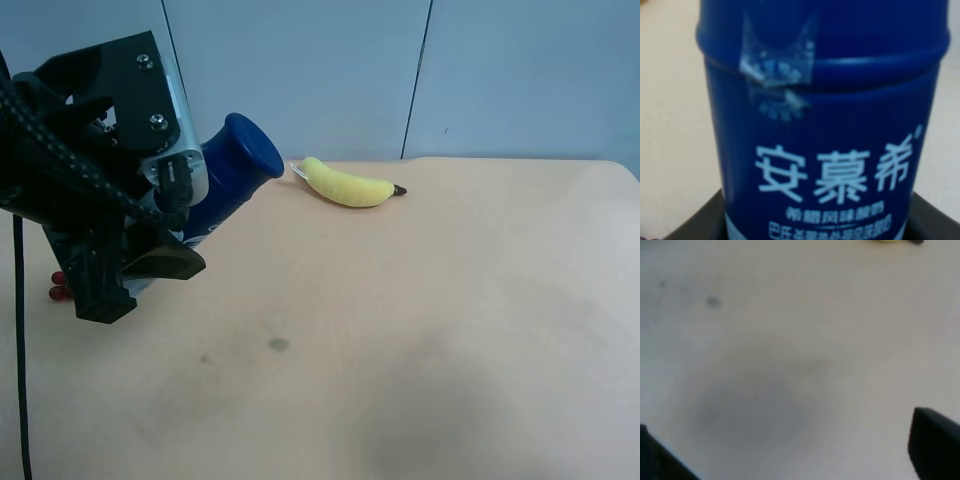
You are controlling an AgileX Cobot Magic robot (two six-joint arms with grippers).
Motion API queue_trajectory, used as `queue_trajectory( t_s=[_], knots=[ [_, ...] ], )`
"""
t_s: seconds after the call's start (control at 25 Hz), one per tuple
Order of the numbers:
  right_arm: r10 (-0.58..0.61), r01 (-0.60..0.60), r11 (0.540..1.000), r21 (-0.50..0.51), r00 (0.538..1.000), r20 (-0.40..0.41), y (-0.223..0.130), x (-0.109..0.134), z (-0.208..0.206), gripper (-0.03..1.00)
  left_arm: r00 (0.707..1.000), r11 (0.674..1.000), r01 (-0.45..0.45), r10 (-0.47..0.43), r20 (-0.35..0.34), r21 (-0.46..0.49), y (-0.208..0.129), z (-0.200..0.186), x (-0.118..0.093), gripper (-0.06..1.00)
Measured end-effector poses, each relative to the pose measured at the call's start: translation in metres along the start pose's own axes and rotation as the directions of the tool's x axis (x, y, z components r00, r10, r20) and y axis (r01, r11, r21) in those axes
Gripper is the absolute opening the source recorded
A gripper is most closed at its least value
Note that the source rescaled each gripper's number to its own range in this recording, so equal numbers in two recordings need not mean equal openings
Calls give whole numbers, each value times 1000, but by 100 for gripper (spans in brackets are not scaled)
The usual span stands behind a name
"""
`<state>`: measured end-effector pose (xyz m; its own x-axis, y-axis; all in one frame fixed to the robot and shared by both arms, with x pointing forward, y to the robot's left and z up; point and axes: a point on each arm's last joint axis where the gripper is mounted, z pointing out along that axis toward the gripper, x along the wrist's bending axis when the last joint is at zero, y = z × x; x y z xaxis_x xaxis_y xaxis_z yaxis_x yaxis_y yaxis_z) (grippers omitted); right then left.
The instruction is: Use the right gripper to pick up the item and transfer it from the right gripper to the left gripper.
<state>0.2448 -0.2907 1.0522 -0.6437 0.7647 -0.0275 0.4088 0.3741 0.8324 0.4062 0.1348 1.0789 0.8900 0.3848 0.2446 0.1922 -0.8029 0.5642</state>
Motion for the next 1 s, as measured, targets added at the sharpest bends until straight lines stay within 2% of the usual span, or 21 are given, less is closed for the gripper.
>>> queue_trajectory(
  t_s=[0.2, 0.36, 0.52, 0.84, 1.0],
  knots=[
    [62, -56, 996, -63, 993, 100, -5, 0, -8, 100, 1000, 1000, 0, 0, 0, 0, 0, 0, 0, 0],
    [138, -116, 987, -113, 966, 219, -8, 2, -13, 100, 1000, 1000, 0, 0, 0, 0, 0, 0, 0, 0],
    [185, -156, 980, -121, 939, 291, -8, 3, -13, 100, 1000, 1000, 0, 0, 0, 0, 0, 0, 0, 0],
    [192, -162, 979, -123, 934, 302, -8, 3, -13, 100, 996, 996, 84, -84, 9, 3, 0, 2, 0, 0],
    [192, -162, 979, -123, 934, 302, -8, 3, -13, 100, 993, 989, 98, -104, 53, 108, 4, 15, 1, 0]
  ],
)
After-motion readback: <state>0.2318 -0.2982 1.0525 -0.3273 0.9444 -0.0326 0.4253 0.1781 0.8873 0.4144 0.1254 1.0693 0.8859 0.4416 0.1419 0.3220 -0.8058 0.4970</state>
